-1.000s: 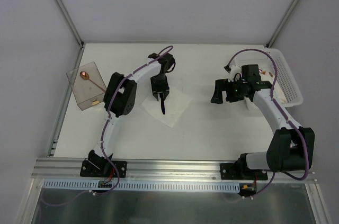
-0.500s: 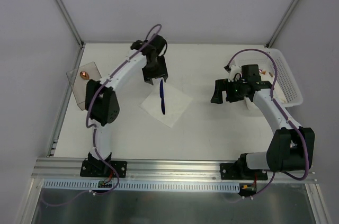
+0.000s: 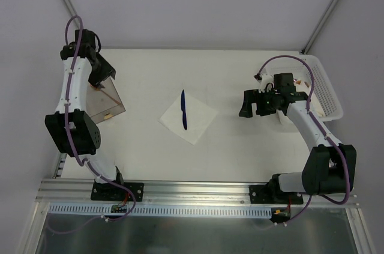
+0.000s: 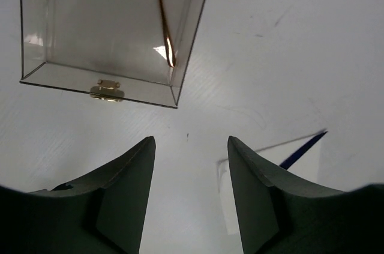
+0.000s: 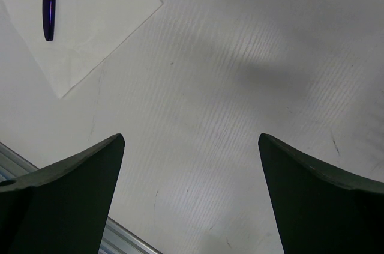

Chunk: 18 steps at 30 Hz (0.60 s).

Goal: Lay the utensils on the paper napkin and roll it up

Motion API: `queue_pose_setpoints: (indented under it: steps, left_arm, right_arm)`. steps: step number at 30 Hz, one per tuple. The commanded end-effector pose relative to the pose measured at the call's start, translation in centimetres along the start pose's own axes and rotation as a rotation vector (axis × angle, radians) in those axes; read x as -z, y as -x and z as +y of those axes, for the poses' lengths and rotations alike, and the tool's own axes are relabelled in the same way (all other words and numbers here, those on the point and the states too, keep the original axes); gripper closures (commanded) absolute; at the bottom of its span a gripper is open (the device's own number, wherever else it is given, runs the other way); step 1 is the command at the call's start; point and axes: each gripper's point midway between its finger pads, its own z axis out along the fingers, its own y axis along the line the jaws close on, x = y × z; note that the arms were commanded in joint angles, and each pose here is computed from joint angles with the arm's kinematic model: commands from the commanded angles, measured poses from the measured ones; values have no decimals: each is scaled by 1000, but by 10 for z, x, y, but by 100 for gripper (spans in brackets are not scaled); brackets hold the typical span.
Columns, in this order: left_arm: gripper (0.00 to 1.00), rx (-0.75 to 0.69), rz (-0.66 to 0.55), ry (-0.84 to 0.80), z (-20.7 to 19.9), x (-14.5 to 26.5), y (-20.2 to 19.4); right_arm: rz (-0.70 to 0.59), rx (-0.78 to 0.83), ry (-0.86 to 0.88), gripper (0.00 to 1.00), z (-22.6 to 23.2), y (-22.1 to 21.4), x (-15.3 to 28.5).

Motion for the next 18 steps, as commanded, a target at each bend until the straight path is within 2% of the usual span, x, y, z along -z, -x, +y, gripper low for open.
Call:
queue_pose_setpoints:
  steps: [1, 8, 18]
  left_arm:
    - [48, 78, 84, 51, 29, -21, -2]
    - [50, 206, 54, 183, 41, -61, 17]
    - [53, 350, 113, 290, 48, -127, 19]
  right_arm:
    - [-42, 4, 7, 1, 3, 18, 10]
    - [-32, 0, 0, 1, 1, 16, 8]
    - [-16, -17, -19, 1, -7, 13, 5]
